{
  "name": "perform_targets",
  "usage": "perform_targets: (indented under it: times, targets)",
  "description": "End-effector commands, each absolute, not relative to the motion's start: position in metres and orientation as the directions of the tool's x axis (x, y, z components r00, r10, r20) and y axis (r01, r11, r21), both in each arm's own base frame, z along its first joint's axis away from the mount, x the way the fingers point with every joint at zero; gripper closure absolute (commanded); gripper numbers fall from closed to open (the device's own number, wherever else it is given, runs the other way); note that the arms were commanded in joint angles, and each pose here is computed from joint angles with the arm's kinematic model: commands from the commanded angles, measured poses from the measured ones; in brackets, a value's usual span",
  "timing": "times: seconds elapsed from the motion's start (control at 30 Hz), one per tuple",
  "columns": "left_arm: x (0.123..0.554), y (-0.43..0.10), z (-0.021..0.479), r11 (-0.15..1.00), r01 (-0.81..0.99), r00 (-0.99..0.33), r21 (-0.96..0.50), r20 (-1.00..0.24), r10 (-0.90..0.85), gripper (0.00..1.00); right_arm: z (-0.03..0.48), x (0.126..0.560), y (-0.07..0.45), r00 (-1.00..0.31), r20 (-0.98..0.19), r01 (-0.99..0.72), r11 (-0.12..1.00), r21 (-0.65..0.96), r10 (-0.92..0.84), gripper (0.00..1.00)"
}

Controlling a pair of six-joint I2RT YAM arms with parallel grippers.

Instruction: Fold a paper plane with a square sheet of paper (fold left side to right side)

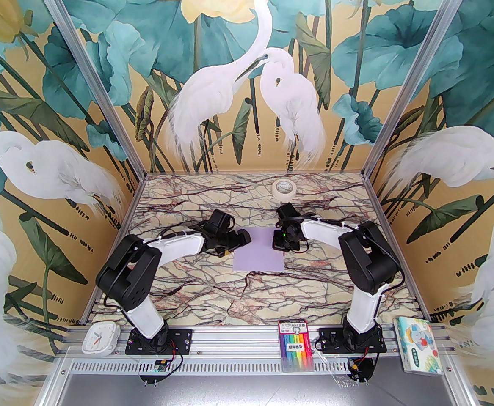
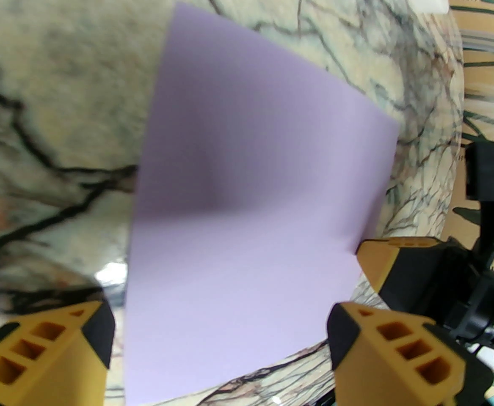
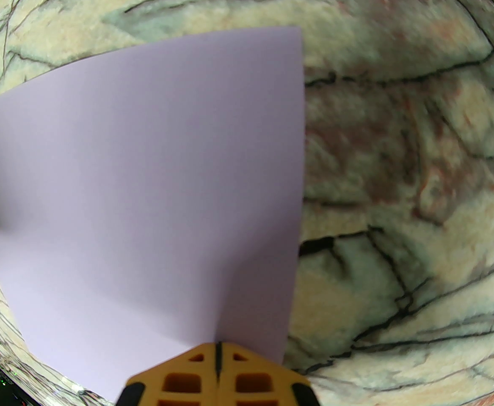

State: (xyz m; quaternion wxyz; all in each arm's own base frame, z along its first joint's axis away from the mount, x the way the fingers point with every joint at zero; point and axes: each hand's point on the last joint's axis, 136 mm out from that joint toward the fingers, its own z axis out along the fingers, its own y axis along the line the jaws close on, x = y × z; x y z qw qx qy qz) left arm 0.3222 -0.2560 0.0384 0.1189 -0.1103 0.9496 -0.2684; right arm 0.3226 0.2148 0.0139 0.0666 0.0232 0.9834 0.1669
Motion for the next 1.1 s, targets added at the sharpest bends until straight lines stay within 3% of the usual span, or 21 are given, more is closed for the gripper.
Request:
perform_targets:
  times: [0.0,0.17,0.33,0.7,1.07]
  targets:
    - [0.315,-0.26,0.028,0.869,-0.121,-0.962,-0.479,-0.159,-0.221,0.12,0.005,0.32,0.209,-0.99,-0.124,0.021,0.952,0.305,0.061,1.0]
    - [0.311,-0.279,0.036,0.854,-0.08,-0.971,-0.514,-0.153,-0.183,0.12,0.004,0.318,0.209,-0.99,-0.123,0.021,0.951,0.307,0.062,1.0]
    - [0.313,-0.302,0.066,0.748,-0.036,-0.966,-0.662,-0.168,-0.196,0.11,0.003,0.317,0.209,-0.991,-0.118,0.023,0.952,0.305,0.062,1.0]
    - [0.333,-0.333,0.097,0.579,0.051,-0.954,-0.814,-0.211,-0.213,0.12,0.0,0.314,0.208,-0.992,-0.109,0.027,0.952,0.305,0.063,1.0]
    - [0.367,-0.337,0.089,0.59,0.115,-0.938,-0.799,-0.283,-0.201,0.1,0.001,0.314,0.209,-0.992,-0.11,0.025,0.949,0.314,0.062,1.0]
